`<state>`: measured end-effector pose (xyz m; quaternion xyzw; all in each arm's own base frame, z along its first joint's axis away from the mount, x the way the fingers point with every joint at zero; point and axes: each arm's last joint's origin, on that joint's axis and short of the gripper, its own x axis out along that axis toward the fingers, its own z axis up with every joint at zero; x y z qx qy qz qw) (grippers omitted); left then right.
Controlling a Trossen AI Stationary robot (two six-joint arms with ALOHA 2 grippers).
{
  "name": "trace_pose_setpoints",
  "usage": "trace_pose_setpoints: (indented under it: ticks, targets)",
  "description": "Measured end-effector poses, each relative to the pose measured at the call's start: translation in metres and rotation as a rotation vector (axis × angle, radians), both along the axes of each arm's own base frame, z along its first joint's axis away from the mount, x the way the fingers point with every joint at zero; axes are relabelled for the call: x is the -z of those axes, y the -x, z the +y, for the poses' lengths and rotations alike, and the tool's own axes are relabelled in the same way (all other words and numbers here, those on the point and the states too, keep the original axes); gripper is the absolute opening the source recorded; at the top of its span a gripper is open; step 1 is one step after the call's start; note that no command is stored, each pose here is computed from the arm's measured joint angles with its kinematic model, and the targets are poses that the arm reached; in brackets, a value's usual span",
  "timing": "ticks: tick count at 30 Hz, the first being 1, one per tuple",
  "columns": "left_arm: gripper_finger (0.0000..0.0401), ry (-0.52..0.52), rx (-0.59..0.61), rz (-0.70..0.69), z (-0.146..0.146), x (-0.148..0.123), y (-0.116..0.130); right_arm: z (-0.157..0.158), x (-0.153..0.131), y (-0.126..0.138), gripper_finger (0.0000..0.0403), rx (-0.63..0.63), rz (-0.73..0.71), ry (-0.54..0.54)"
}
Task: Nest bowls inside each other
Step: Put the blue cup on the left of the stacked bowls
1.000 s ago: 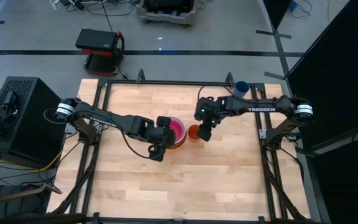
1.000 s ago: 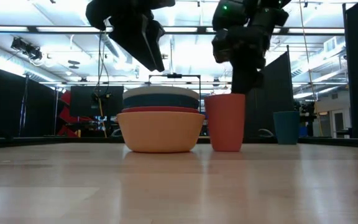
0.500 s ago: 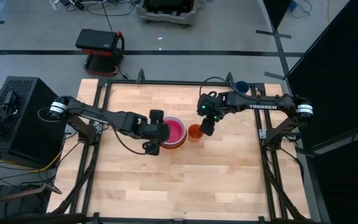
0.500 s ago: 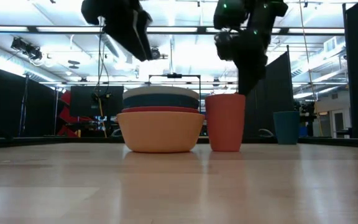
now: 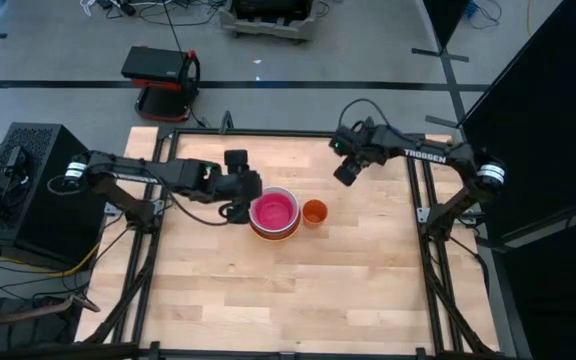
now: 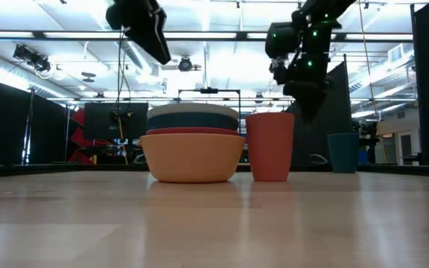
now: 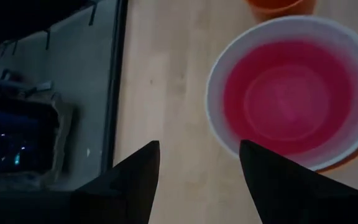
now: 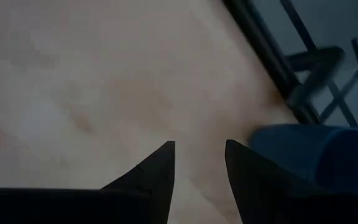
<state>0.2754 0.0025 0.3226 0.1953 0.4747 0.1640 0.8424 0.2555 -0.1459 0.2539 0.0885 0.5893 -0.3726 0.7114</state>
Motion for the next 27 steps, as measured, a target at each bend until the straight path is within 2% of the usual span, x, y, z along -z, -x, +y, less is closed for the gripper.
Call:
trace_pose_setpoints:
  ticks: [4, 11, 27]
  targets:
    - [0.0209, -0.021, -0.009, 0.031, 0.012, 0.006, 0.005, -0.023, 0.0, 0.015, 0.0128, 0.07, 0.013, 0.004]
    - [0.0209, 0.031, -0.022, 0.043, 0.037, 0.012, 0.015, -0.054, 0.0, 0.039, 0.0143, 0.148, -0.009, -0.049]
    - [0.0209, 0.047, 0.005, -0.032, 0.05, 0.005, 0.014, -0.083, 0.001, 0.071, 0.0171, 0.244, -0.007, -0.078]
